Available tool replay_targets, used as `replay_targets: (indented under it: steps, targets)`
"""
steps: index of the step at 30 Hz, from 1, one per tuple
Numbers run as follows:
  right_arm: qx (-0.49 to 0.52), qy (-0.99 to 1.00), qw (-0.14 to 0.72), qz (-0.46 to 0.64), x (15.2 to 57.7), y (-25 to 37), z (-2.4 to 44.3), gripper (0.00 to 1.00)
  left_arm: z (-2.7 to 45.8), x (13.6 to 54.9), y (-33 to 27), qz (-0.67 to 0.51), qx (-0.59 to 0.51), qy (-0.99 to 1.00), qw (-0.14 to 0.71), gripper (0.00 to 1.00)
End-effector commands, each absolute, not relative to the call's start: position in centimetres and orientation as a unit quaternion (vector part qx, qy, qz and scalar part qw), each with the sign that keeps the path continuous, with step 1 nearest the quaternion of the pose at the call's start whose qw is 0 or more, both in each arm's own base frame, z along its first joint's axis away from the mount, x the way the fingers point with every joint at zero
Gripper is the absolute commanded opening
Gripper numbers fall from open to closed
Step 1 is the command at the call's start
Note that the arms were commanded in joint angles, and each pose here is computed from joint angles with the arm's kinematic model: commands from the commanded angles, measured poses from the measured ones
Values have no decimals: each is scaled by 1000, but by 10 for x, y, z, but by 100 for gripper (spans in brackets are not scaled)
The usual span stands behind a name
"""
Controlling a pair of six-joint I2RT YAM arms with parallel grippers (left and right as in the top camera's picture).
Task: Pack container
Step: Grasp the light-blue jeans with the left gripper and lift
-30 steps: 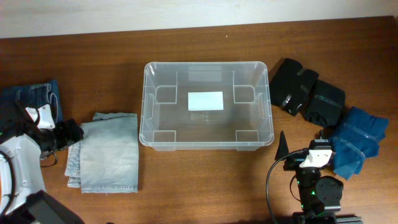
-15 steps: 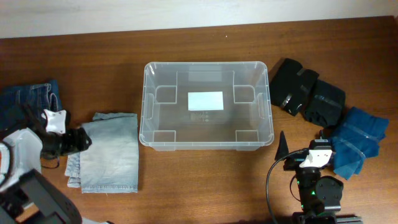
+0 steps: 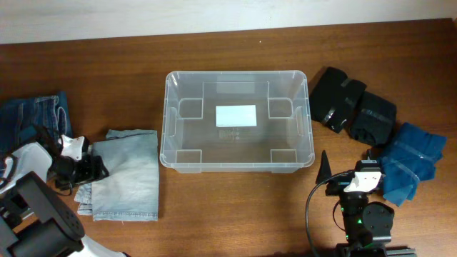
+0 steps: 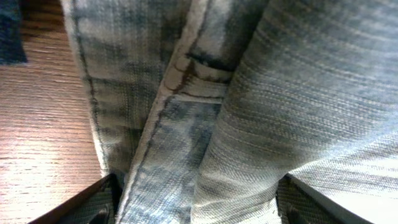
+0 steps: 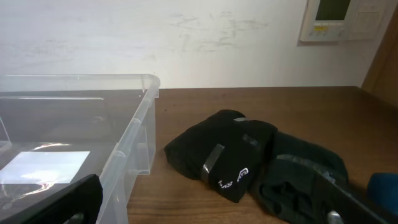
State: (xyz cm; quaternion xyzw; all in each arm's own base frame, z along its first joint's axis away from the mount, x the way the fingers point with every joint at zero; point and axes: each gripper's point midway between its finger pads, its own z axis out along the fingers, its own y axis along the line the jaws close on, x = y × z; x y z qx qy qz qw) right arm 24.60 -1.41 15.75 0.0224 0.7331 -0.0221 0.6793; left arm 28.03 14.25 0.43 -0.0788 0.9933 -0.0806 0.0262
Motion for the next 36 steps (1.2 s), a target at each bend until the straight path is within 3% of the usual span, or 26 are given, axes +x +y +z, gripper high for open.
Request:
replay_targets:
  steps: [1,5,13,14,26,31,36]
  targets:
    - [31,735,677,-26,246,-17,155,98,-13,271,137,-93,-71,993,-4,63]
    - [30,735,677,-26,246,-17,155,98,-13,270,136,-94,-71,993,-4,26]
    - [30,735,677,-27,246,-17,155,98,-10,279,123,-136,-76,988,18,8]
    - [30,735,677,-26,246,-17,155,98,-9,281,121,-141,-77,987,22,1]
    - [30,735,677,-26,246,-17,155,98,51,307,137,-140,-126,982,23,1]
    - [30,735,677,-27,246,-17,155,99,85,324,148,-133,-223,965,33,1]
    - [31,734,678,-27,246,-17,155,98,110,331,152,-130,-236,962,43,1]
